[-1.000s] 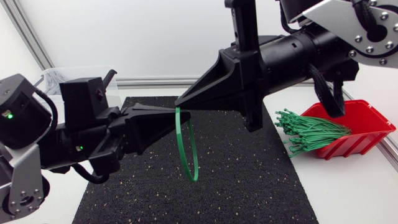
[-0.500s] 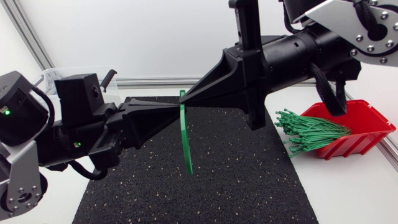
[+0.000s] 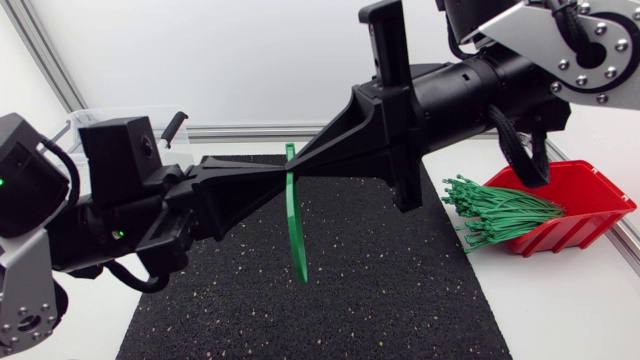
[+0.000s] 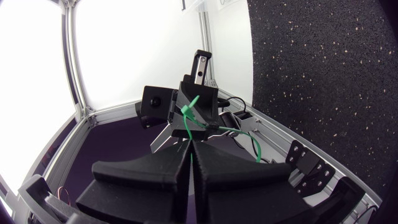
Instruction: Take a green cable tie from the red box, thread the tail through the head to close it, then place it in the transparent bin on the left.
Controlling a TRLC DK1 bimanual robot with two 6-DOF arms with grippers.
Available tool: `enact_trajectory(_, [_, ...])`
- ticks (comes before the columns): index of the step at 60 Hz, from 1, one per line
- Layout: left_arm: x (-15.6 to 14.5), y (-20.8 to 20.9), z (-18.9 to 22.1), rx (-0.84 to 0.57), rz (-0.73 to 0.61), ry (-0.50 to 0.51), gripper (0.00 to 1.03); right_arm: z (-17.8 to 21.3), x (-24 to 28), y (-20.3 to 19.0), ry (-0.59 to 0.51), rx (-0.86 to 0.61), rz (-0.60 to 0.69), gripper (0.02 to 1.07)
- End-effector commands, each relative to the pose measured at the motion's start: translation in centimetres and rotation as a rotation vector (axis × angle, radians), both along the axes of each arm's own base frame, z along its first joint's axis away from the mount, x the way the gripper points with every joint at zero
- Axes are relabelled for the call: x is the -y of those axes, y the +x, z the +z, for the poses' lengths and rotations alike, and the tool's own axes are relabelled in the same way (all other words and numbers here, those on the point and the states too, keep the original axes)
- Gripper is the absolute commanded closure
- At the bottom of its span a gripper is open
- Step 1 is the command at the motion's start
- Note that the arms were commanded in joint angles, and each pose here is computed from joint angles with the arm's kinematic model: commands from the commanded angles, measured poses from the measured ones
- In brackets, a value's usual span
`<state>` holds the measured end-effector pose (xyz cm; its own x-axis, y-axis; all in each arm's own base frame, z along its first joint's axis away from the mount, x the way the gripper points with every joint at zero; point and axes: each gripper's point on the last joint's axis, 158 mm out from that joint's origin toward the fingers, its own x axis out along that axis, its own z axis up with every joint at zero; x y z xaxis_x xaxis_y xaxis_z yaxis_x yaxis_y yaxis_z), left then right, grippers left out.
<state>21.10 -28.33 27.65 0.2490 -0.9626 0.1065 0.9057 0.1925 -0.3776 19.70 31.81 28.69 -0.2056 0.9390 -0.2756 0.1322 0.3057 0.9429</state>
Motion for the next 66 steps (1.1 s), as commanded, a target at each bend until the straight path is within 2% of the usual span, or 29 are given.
enact_trajectory(1, [0.2, -1.5, 1.2, 0.079, -0.027, -0.014, 1.00, -0.3, 0.3, 0.9, -0.018, -0.028, -0.035, 1.01])
enact_trajectory(18, [0.9, -2.0, -0.4, 0.105, -0.018, 0.024, 1.00, 0.4, 0.7, 1.0, -0.010, -0.013, -0.046, 1.01])
enact_trajectory(44, [0.6, 1.0, -1.7, 0.170, 0.073, 0.080, 1.00, -0.6, 1.9, 2.1, -0.031, -0.040, -0.098, 1.01])
enact_trajectory(66, [0.6, 1.9, -1.7, 0.183, 0.103, 0.090, 1.00, -1.5, 1.6, 1.0, -0.038, -0.043, -0.074, 1.01])
